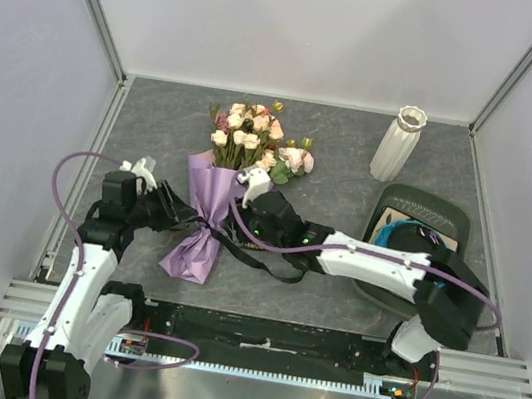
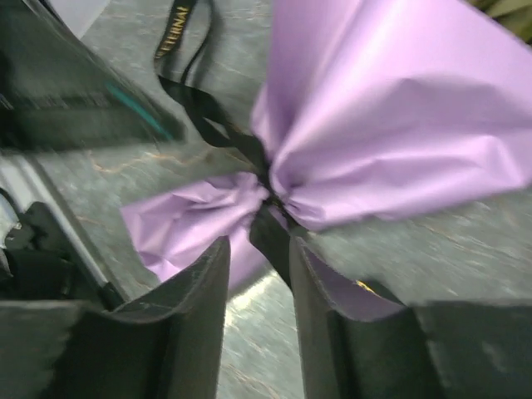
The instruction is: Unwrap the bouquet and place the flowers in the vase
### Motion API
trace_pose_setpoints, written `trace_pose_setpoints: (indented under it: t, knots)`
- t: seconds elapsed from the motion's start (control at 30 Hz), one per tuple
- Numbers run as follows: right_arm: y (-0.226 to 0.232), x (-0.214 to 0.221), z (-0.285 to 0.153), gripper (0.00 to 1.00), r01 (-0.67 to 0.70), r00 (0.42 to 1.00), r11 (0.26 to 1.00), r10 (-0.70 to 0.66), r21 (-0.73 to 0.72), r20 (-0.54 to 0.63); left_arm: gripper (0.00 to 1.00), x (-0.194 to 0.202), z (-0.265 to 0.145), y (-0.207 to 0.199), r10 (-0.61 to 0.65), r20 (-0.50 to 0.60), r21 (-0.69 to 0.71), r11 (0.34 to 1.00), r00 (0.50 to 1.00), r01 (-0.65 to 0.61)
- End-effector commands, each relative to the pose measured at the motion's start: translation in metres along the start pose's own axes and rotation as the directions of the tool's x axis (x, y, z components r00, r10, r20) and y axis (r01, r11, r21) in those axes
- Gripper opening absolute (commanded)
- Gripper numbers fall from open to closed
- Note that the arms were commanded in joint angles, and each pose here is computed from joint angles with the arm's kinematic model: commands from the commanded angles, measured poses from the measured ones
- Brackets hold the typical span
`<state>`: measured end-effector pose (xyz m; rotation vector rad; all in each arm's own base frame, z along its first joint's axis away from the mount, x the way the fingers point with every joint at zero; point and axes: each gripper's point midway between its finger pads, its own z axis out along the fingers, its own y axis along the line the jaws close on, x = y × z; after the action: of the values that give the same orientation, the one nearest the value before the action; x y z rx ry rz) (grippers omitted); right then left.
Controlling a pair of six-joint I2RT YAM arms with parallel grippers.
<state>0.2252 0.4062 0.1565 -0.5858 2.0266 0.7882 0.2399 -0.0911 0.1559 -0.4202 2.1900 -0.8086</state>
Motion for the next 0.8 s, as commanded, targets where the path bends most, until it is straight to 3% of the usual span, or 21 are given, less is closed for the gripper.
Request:
trace_pose_setpoints:
  t: [0.0,0.07,0.2,0.43,0.57,0.77]
  knots:
    - [0.038,-0.01,0.036,0.35,-0.012,1.0,0.988,0.014,-0.156,0.007,0.4,0.026,0.002,-0.013,-0.09,-0.085,0.114,0.989,0.992,0.099]
    - [0.038,-0.008,0.047,0.26,-0.02,1.0,0.987,0.02,-0.157,-0.001,0.35,0.031,0.006,-0.01,-0.107,-0.096,0.106,0.988,0.99,0.117]
    - [0.033,0.004,0.071,0.16,-0.009,0.999,0.991,0.005,-0.13,-0.032,0.26,0.041,0.017,0.003,-0.161,-0.156,0.048,0.984,0.975,0.17]
    - [0.016,0.028,0.086,0.11,0.002,0.997,0.997,-0.008,-0.078,-0.075,0.05,0.063,0.031,0.017,-0.218,-0.268,-0.042,0.976,0.938,0.214]
    - [0.013,0.049,0.085,0.05,-0.018,0.992,0.996,0.008,-0.083,-0.124,0.02,0.068,0.037,0.027,-0.253,-0.287,-0.097,0.967,0.924,0.235]
    - [0.013,0.07,0.083,0.05,-0.077,0.986,0.991,0.059,-0.111,-0.156,0.02,0.069,0.04,0.042,-0.268,-0.244,-0.164,0.959,0.932,0.233]
